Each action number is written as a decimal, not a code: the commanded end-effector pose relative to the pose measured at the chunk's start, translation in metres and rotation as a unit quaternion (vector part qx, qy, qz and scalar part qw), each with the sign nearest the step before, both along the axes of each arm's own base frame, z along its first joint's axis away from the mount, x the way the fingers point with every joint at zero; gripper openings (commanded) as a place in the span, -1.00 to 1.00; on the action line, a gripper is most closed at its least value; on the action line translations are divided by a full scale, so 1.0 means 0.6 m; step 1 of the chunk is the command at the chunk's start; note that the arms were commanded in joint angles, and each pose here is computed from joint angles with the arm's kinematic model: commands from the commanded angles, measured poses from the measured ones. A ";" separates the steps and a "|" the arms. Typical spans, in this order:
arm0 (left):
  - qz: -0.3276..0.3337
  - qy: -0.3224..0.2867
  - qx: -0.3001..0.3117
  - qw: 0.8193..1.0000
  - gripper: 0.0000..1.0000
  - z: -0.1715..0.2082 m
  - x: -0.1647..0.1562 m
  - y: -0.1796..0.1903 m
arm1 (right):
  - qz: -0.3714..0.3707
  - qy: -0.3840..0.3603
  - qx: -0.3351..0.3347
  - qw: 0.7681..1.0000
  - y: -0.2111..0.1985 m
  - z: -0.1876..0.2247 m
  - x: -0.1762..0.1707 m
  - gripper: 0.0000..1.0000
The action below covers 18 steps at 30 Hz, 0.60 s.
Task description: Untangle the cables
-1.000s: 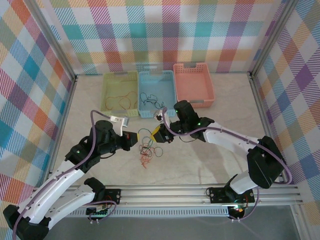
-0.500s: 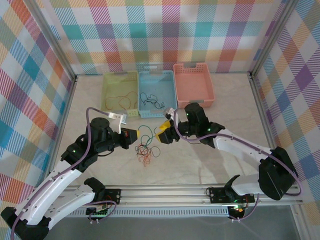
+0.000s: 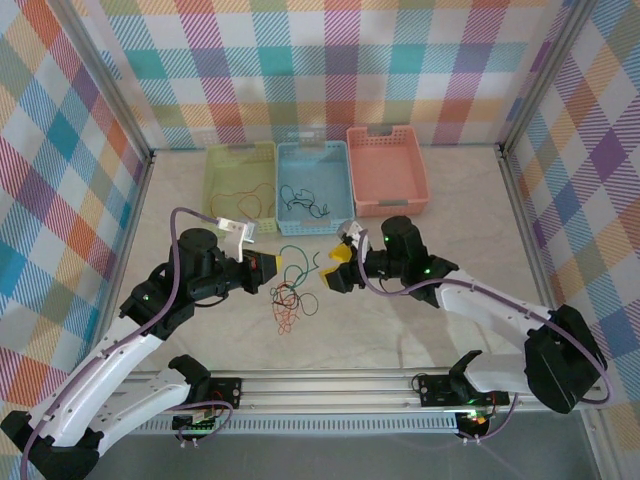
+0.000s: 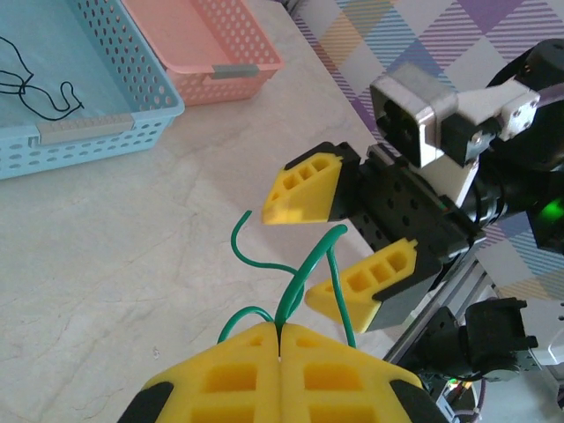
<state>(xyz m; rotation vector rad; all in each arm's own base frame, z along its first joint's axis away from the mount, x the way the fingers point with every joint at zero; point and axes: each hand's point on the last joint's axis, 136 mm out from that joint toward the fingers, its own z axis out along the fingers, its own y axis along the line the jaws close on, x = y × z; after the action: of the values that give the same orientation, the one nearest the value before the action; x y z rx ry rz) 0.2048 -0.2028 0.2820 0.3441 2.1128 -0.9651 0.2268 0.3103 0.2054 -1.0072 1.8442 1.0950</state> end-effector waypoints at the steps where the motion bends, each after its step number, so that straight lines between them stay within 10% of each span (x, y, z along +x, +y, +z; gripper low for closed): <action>1: -0.016 -0.015 -0.004 1.000 -1.00 0.019 -0.006 -0.003 | -0.016 -0.001 0.048 0.999 -0.004 0.073 0.000 0.34; 18: -0.017 -0.026 0.001 1.000 -1.00 0.016 -0.003 -0.003 | -0.084 0.245 0.033 0.965 0.047 0.017 0.052 0.36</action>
<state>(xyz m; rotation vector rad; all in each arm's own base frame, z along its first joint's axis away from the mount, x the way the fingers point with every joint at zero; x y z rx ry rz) 0.2042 -0.2040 0.2812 0.3758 2.1072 -0.9567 0.2607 0.3296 0.2101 -0.5952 2.1772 1.2877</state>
